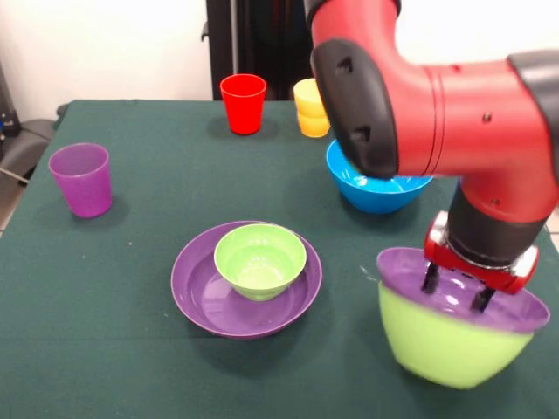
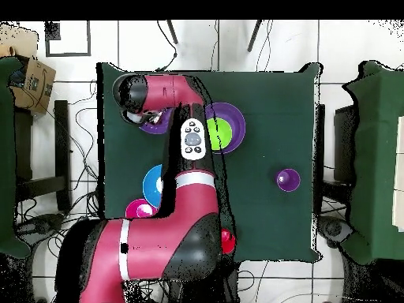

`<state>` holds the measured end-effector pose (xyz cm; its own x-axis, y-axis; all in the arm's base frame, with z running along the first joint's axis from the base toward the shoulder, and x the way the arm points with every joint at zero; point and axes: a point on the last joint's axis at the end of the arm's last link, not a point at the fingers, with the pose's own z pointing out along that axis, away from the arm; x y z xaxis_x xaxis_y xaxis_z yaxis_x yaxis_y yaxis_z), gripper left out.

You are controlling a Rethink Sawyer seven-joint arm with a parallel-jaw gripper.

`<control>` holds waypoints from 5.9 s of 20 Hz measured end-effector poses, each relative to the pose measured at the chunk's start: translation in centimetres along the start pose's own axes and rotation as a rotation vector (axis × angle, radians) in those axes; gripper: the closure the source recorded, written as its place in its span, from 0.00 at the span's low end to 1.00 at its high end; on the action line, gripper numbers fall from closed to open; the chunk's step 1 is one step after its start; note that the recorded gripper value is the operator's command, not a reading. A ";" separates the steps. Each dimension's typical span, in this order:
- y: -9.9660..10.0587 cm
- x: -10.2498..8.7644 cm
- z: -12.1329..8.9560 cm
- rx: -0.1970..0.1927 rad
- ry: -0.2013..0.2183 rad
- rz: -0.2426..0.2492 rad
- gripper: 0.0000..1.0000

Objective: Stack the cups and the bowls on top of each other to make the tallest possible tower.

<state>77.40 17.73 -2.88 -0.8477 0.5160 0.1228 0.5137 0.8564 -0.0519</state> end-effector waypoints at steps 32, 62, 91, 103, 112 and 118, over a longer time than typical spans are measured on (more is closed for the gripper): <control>-0.3 0.6 1.1 -0.020 -0.024 -0.004 0.00; -12.5 -5.0 -12.0 -0.001 -0.056 0.131 0.00; -7.8 -4.0 -18.1 -0.202 -0.301 0.074 0.00; -1.8 -2.5 -15.5 -0.301 -0.414 0.007 0.00; -1.0 -1.3 -12.2 -0.291 -0.371 -0.004 0.00; -1.6 -1.5 -10.5 -0.289 -0.344 0.009 0.00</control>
<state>79.28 15.39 7.39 -0.8124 0.5417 -0.2156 0.4959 0.8365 0.2333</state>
